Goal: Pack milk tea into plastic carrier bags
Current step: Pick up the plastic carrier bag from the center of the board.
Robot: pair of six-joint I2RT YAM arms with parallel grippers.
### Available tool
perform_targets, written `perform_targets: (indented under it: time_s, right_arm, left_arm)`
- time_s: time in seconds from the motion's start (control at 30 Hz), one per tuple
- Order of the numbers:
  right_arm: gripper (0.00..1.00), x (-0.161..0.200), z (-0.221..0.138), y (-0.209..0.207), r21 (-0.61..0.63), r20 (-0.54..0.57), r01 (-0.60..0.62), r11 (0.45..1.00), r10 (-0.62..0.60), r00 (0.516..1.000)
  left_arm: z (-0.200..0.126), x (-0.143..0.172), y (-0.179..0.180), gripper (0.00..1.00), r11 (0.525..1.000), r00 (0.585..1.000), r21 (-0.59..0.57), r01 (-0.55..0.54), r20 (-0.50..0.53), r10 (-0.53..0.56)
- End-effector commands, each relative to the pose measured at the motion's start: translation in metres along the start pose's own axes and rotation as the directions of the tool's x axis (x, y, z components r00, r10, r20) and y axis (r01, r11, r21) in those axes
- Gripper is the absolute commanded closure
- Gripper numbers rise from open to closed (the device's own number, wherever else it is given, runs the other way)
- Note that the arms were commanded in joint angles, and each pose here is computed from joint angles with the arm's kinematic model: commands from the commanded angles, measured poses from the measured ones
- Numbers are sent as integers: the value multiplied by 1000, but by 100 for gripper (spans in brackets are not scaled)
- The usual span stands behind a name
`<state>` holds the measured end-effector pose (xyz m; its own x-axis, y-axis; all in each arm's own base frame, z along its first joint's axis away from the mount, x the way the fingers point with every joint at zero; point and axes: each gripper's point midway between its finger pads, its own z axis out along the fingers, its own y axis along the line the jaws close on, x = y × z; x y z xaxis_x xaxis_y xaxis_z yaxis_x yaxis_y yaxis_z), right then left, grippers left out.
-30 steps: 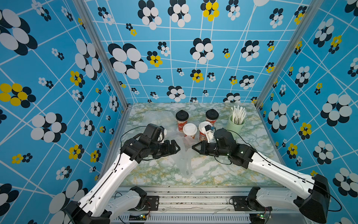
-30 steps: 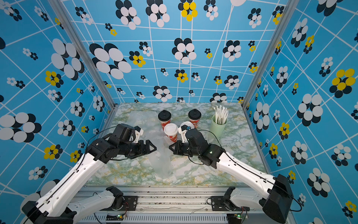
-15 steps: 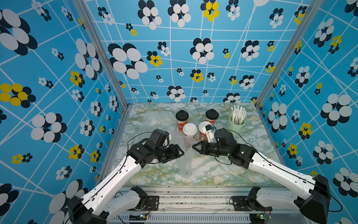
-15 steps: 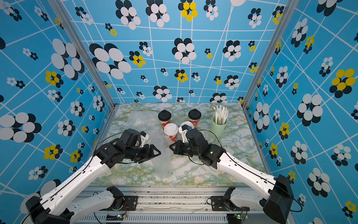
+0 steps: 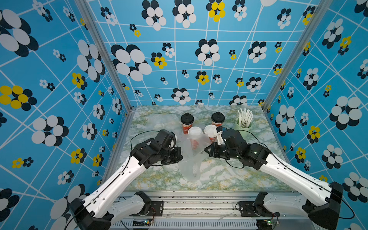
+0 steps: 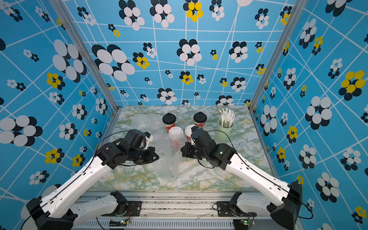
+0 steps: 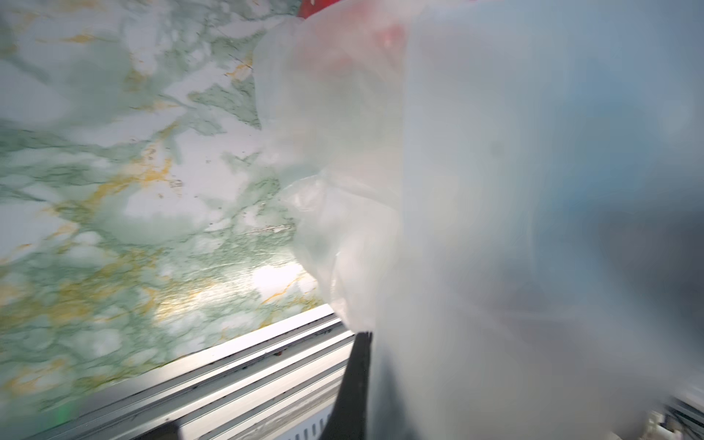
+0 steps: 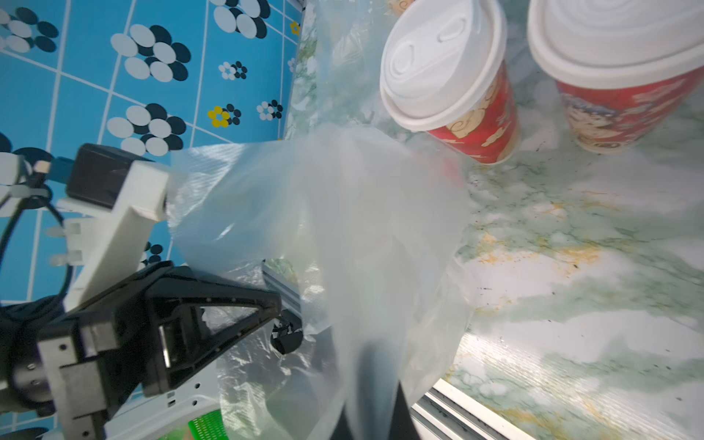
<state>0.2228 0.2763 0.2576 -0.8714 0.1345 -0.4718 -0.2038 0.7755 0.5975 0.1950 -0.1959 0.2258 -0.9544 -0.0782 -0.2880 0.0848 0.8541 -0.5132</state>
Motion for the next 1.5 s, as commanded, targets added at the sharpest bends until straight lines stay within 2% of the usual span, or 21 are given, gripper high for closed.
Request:
perform_targets:
  time_s: [0.0, 0.2, 0.4, 0.47, 0.53, 0.57, 0.63, 0.7, 0.77, 0.87, 1.13, 1.17, 1.2, 1.27, 1.47]
  right_arm:
    - [100, 5, -16, -35, 210, -33, 56, 976, -50, 998]
    - [100, 10, -33, -60, 379, -131, 151, 913, -109, 985]
    - [100, 5, -46, -87, 530, -164, 216, 820, -150, 975]
    - [100, 6, -44, -89, 537, -184, 231, 811, -155, 971]
    - [100, 9, -35, -75, 467, -196, 232, 853, -156, 968]
    - [100, 13, -26, -64, 403, -203, 223, 888, -151, 968]
    - [100, 18, -11, -41, 284, -212, 196, 939, -137, 967]
    - [100, 21, -1, -21, 188, -217, 172, 967, -130, 967]
    - [100, 21, 5, -6, 128, -215, 157, 979, -127, 968]
    - [100, 18, 9, 12, 61, -205, 139, 988, -124, 971]
    - [100, 23, 23, 21, 12, -232, 110, 994, -105, 967]
    - [100, 23, 23, 23, 0, -234, 108, 994, -105, 967]
    - [100, 23, 24, 25, -8, -234, 105, 994, -104, 967]
    - [100, 23, 24, 28, -23, -232, 103, 994, -105, 967]
    - [100, 27, 28, 25, -20, -250, 102, 995, -104, 963]
  left_arm:
    - [-12, 11, 33, 100, 976, 994, -194, -98, -67, 87]
    - [-29, 7, 68, 100, 894, 984, -414, -170, -121, 132]
    - [-34, 7, 85, 100, 837, 978, -511, -198, -159, 134]
    - [-34, 9, 89, 100, 823, 977, -531, -202, -172, 130]
    - [-30, 10, 83, 100, 842, 976, -500, -202, -177, 129]
    - [-26, 9, 74, 100, 870, 976, -452, -199, -168, 136]
    - [-17, 8, 50, 100, 929, 979, -321, -187, -136, 150]
    - [-11, 7, 23, 100, 970, 982, -170, -176, -102, 160]
    - [-7, 6, 0, 99, 986, 984, -37, -163, -74, 160]
    - [-4, 7, -19, 94, 985, 985, 70, -157, -65, 162]
    - [-4, 5, -18, 90, 985, 984, 58, -164, -63, 168]
    - [-5, 5, -17, 86, 985, 984, 54, -163, -59, 166]
    - [-5, 3, -15, 77, 986, 985, 40, -161, -49, 163]
    - [-8, -3, -12, 69, 986, 986, 12, -166, -23, 167]
    - [-5, -22, -18, 65, 982, 982, 2, -190, 13, 190]
